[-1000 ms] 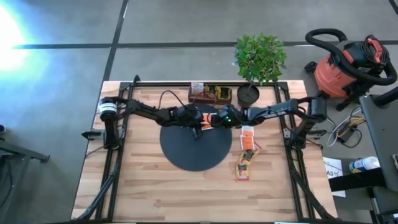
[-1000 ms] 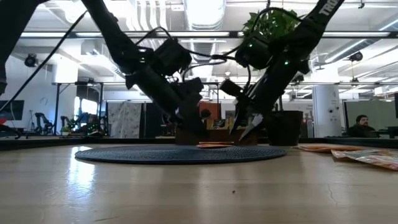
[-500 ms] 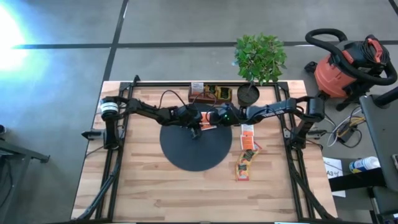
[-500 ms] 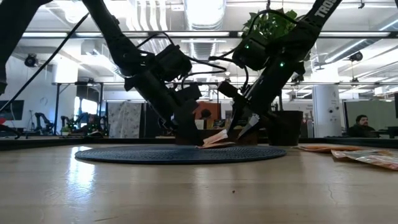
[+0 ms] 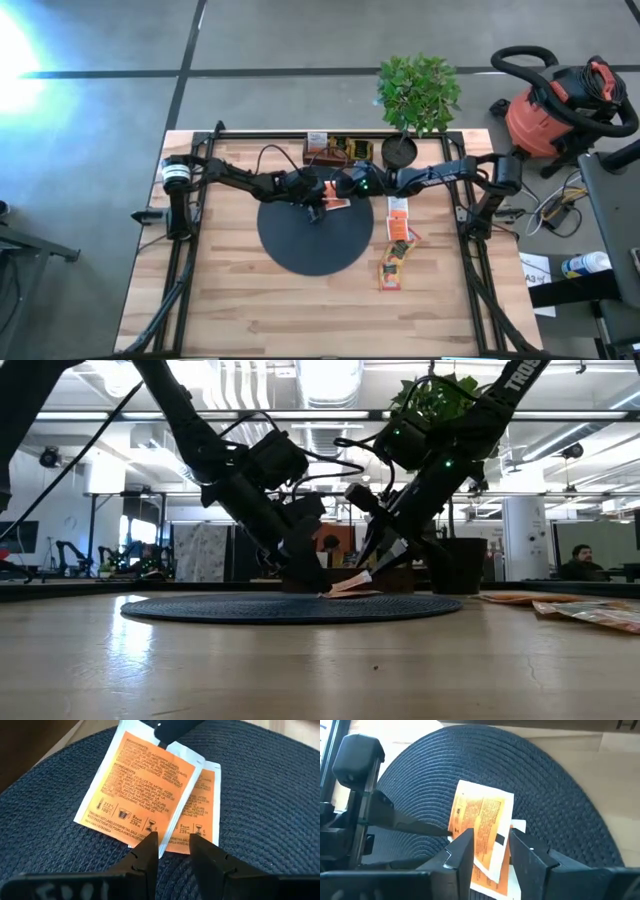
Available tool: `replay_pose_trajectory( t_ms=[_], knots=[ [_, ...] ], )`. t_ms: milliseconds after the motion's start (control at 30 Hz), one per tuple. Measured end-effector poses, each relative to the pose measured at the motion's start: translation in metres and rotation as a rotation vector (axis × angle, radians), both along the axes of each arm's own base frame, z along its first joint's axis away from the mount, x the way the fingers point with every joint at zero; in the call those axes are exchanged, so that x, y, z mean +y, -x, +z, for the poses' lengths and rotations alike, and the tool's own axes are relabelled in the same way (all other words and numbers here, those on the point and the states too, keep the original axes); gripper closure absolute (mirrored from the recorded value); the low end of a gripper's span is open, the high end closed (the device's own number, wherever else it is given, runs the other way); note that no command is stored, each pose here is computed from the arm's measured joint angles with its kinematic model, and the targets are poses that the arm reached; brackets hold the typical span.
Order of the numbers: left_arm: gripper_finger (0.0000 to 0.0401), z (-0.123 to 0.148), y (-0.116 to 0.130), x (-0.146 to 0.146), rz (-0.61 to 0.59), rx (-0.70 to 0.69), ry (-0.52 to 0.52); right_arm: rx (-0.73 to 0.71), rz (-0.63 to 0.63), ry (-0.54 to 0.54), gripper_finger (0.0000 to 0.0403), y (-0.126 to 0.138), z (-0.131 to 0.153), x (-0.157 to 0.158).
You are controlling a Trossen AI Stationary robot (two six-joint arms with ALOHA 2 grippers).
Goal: Pick & Place Tea
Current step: Put the white tea bag into the left section of the brown wooden organizer
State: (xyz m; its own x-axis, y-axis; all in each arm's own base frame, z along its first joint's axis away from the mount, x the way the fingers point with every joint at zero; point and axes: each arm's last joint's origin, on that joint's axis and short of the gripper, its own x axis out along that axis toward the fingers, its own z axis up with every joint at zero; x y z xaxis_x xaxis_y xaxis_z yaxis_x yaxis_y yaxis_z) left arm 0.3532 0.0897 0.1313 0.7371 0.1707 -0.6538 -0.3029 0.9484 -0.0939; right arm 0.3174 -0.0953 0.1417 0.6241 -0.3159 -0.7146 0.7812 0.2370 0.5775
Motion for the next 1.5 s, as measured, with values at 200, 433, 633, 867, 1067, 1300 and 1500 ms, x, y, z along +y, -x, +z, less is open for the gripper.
replay_pose_trajectory(
  t_ms=[200, 433, 633, 867, 1067, 1300, 1500],
  knots=[
    [0.0295, 0.003, -0.002, 0.001, 0.008, -0.04, 0.001, 0.004, 0.026, 0.005, 0.0296, 0.0, 0.0, -0.001],
    [0.0295, 0.007, -0.005, 0.001, 0.018, -0.084, 0.004, -0.005, 0.056, -0.013, 0.0324, 0.0, 0.0, 0.0],
    [0.0295, 0.006, -0.005, 0.001, 0.025, -0.082, 0.014, -0.031, 0.058, -0.006, 0.0335, -0.002, 0.002, -0.001],
    [0.0295, 0.002, -0.004, 0.001, 0.031, -0.059, 0.027, -0.033, 0.063, 0.001, 0.0346, -0.003, 0.002, -0.001],
    [0.0295, 0.038, 0.003, -0.001, 0.029, -0.119, 0.012, -0.029, 0.063, 0.0, 0.0337, -0.002, 0.002, -0.001],
    [0.0295, 0.033, 0.02, 0.008, 0.041, 0.017, -0.004, -0.039, 0.099, -0.068, 0.0318, -0.002, 0.001, 0.002],
    [0.0295, 0.005, 0.017, 0.016, 0.07, 0.066, 0.036, -0.017, 0.069, -0.096, 0.0289, 0.0, -0.001, 0.003]
  ],
)
